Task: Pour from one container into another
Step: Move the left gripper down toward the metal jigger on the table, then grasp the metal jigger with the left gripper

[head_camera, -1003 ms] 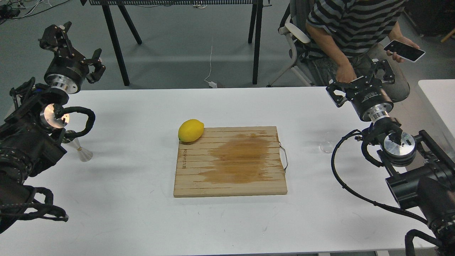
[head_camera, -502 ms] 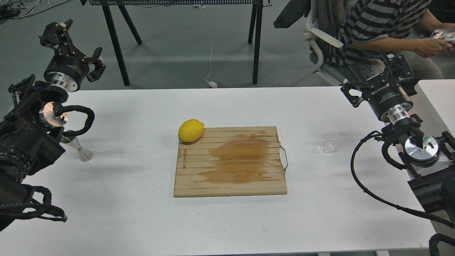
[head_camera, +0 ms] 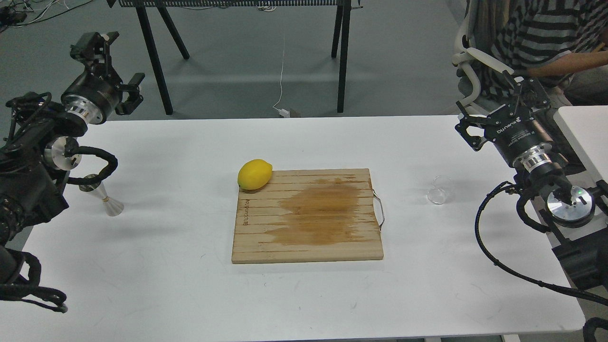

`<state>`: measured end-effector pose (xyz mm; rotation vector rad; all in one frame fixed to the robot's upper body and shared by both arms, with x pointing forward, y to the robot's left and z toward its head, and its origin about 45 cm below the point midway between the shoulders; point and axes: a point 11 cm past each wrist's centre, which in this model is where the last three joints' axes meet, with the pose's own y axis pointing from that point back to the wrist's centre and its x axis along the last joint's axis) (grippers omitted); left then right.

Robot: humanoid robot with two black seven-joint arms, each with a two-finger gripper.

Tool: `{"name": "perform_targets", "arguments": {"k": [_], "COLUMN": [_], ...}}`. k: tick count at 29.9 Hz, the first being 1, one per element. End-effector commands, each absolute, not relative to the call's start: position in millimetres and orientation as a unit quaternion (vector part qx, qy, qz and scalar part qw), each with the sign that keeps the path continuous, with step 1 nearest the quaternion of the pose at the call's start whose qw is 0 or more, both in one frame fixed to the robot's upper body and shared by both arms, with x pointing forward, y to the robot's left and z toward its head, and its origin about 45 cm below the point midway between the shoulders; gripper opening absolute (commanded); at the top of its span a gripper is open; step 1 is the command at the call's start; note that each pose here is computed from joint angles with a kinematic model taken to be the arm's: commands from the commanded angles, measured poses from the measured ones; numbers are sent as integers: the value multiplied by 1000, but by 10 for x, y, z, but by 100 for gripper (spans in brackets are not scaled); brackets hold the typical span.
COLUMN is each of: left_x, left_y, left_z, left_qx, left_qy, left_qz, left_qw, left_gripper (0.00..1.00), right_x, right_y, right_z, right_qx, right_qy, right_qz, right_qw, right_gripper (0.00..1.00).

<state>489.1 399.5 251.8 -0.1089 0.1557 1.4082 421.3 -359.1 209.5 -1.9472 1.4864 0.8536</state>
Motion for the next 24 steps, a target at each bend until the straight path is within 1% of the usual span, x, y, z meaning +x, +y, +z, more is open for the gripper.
{"name": "perform_targets", "arguments": {"k": [1,3,6,9,11,18,24], "left_x": [4817,4742,4629,4520,4439,4067,3612], "left_y": [4074,3998,3758,3610,3631,3752,3904], "left_z": [2830,2983,3137,3274,3304,3152,2977], "left_qx": [-40,-28,-11,-2,18,136,248], "left_qy": [41,25,5,-15,-35,-107,-170], "left_qz": [613,581,527,502,506,476,433], "left_qw": [788,813,850,865,862,862,850], "left_gripper": [100,100,100,100,100,100,100], "right_x": [4215,4214,4213,4217,4226,4238,4235], "right_y": [-3587,-3592,-3589,-3580,-3573,-3570,-3599], "right_z": [2093,2083,2077,2084,2101,2127,2110], "right_qx": [-722,-722,-721,-722,-723,-725,-723], "right_qy": [552,553,553,552,551,549,553], "right_qz": [317,318,318,318,317,315,314], "right_qw": [271,270,270,270,271,272,269], "right_gripper": [99,99,99,99,99,99,99]}}
